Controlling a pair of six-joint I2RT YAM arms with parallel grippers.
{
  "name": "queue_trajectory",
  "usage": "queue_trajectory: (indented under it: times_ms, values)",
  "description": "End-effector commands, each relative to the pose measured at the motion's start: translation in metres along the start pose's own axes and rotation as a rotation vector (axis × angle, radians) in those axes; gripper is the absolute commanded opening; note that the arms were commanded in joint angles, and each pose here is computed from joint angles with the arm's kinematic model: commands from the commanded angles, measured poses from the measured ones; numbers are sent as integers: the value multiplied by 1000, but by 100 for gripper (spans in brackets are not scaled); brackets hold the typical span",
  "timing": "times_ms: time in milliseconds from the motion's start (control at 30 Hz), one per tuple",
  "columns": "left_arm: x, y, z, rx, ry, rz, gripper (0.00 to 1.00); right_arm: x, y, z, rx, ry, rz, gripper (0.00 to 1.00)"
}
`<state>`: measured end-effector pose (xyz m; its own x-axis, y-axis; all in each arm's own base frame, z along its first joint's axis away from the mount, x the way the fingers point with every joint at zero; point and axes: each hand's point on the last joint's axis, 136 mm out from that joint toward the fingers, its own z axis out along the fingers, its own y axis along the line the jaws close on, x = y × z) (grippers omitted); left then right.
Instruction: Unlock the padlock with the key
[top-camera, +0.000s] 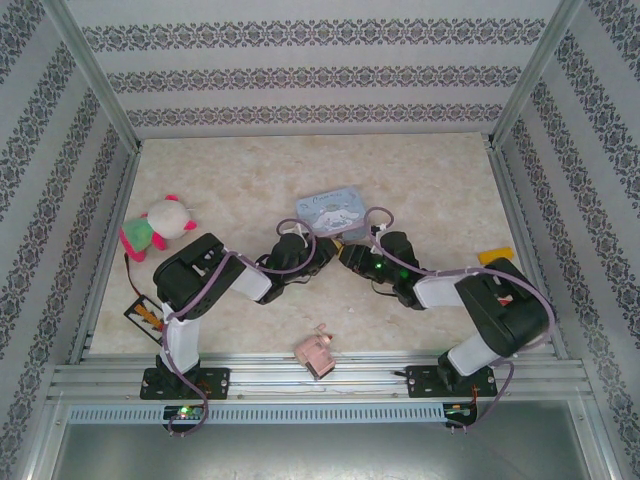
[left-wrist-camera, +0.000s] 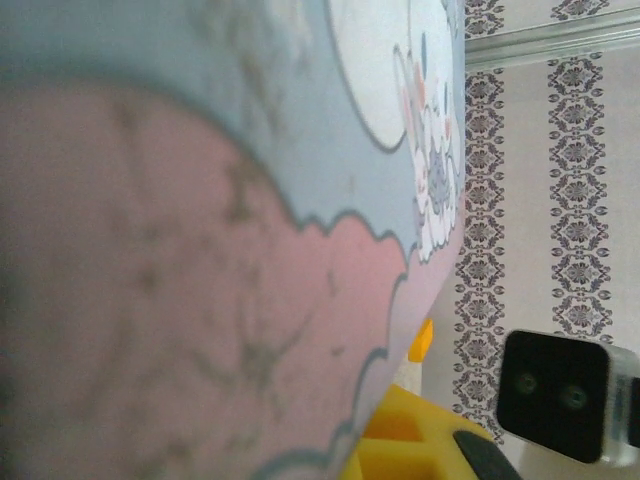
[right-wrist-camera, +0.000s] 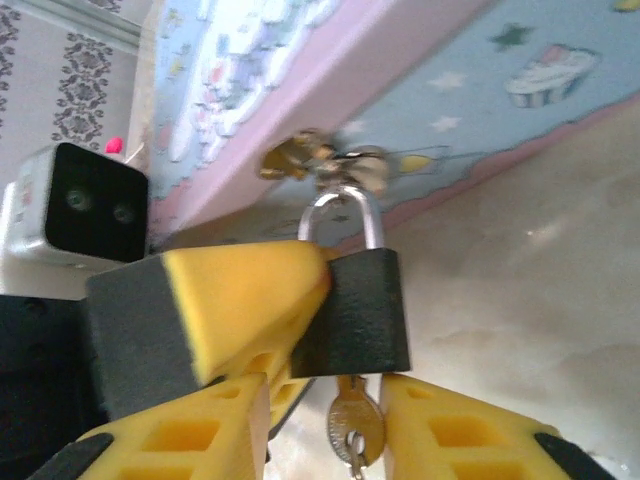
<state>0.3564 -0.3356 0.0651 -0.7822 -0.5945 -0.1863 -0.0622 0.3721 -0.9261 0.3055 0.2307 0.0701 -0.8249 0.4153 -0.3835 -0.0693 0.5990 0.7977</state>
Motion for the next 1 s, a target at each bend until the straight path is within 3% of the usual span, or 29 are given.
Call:
queue_trajectory:
  times_ms: [0,233,467,967]
  values:
    - [15,9,-7,-44,47,48,0,-16,9,-14,36,-71,-115,37]
    - [13,12,-4,-42,51,15,0,-11,-10,-50,273,-85,-293,37]
    - [12,14,-6,-67,65,-22,0,-4,0,-69,419,-62,-535,34]
    - [14,7,-8,-81,96,-17,0,18,19,-27,500,79,-794,39]
